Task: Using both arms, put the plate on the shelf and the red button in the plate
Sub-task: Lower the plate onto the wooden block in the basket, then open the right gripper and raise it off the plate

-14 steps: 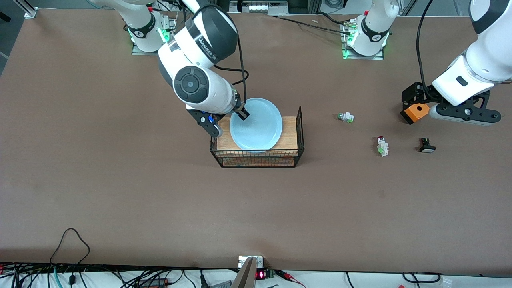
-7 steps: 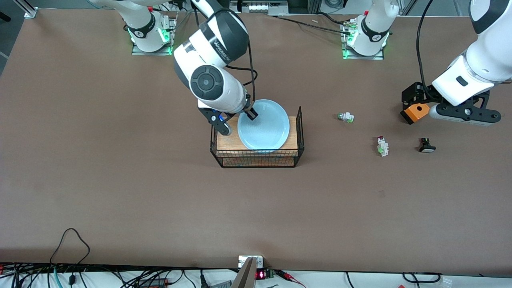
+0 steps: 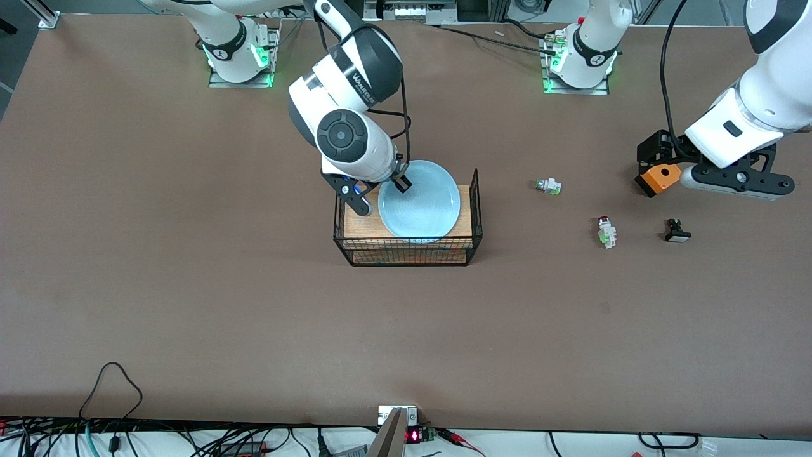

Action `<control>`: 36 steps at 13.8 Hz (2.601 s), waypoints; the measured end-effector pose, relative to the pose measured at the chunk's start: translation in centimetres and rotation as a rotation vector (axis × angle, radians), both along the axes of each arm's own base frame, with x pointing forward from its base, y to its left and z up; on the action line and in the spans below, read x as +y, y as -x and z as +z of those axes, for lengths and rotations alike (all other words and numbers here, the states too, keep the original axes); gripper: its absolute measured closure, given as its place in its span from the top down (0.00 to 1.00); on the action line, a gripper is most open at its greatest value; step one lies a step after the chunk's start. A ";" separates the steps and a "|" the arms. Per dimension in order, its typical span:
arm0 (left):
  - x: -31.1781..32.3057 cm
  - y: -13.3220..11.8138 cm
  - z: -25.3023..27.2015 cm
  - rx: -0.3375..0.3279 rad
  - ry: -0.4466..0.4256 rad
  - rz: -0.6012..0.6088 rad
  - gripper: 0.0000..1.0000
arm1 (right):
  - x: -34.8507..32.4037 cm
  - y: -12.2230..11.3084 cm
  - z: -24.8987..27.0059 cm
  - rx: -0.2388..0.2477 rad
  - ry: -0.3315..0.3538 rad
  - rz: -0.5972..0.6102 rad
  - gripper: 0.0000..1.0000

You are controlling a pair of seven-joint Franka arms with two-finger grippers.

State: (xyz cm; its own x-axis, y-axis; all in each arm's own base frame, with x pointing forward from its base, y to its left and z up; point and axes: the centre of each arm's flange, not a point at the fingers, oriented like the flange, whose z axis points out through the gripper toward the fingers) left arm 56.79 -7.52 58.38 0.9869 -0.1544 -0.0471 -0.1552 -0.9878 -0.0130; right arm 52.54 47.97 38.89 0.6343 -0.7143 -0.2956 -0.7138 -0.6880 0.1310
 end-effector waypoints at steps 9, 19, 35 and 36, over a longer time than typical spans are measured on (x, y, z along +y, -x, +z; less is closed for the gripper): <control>0.0 0.0 0.0 0.000 0.000 0.000 1.00 | 1.9 1.6 -2.7 -0.014 0.063 0.058 0.03; 0.0 0.0 0.0 0.001 0.000 0.000 1.00 | 1.2 1.0 -3.0 -0.025 0.081 0.050 0.63; 7.1 -5.5 -25.4 0.253 -0.081 0.057 1.00 | -15.9 -4.8 18.3 -0.296 0.044 0.464 0.86; 8.3 -5.3 -28.3 0.224 -0.069 0.071 1.00 | -18.8 -5.7 19.2 -0.299 0.040 0.548 0.86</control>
